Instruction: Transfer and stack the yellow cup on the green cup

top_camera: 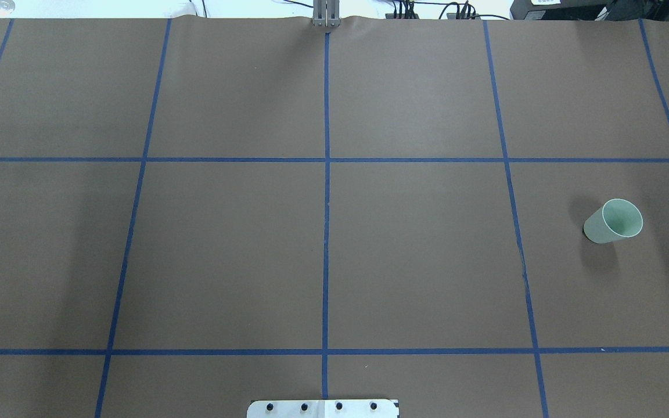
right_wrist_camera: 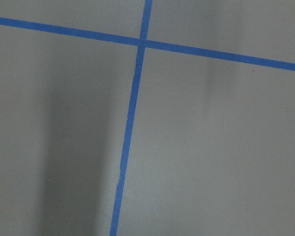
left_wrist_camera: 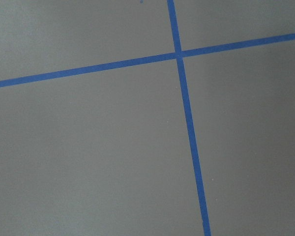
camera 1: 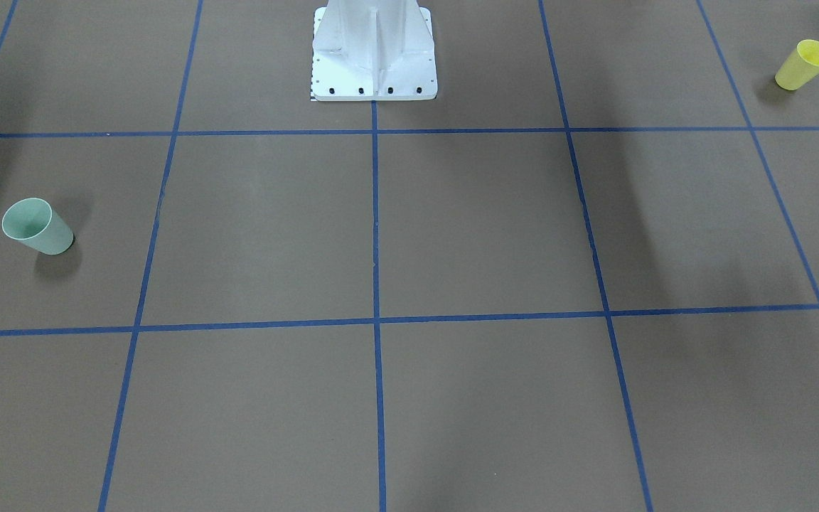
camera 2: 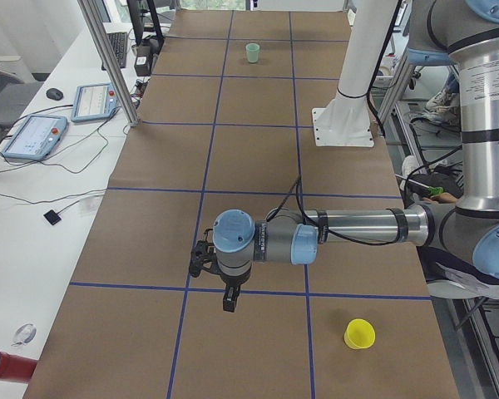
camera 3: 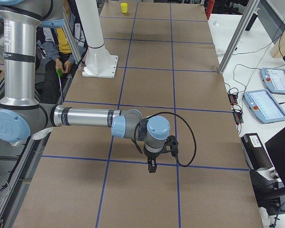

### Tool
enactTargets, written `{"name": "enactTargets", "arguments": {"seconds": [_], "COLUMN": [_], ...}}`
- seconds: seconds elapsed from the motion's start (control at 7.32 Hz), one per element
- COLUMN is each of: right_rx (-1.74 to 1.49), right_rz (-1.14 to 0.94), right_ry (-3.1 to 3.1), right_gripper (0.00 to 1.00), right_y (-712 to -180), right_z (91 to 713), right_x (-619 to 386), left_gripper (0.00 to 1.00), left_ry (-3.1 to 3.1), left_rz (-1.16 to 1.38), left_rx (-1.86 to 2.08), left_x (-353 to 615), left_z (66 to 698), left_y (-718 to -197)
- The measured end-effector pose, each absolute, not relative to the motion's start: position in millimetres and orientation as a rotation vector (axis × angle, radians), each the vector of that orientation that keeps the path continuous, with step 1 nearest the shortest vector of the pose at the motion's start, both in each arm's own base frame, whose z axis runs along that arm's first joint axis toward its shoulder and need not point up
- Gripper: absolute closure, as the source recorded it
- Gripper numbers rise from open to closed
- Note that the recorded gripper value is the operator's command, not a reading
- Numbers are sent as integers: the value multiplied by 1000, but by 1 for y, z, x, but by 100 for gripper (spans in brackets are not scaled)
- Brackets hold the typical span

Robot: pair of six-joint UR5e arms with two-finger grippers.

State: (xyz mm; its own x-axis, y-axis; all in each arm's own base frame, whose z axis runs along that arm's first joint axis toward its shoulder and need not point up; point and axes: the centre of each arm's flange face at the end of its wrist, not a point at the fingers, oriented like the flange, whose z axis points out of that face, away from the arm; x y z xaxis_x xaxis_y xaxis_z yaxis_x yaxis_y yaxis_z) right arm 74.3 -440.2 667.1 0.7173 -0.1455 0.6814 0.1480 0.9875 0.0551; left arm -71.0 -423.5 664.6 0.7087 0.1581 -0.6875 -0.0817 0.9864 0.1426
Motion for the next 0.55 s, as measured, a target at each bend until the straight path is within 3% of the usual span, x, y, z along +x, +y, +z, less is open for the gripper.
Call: {"name": "enactTargets", "arguments": {"seconds": [0.55], "right_rx": [-7], "right_rz": [-164], "right_ry": [-757], "right_gripper": [0], "right_y": [-438], "right_z": [670], "right_x": [74], "left_gripper": [0], "left_ry": [827], "left_rz": [132], "left_rx": [98], "left_x": [-65], "left_z": [664], "left_y": [-419]}}
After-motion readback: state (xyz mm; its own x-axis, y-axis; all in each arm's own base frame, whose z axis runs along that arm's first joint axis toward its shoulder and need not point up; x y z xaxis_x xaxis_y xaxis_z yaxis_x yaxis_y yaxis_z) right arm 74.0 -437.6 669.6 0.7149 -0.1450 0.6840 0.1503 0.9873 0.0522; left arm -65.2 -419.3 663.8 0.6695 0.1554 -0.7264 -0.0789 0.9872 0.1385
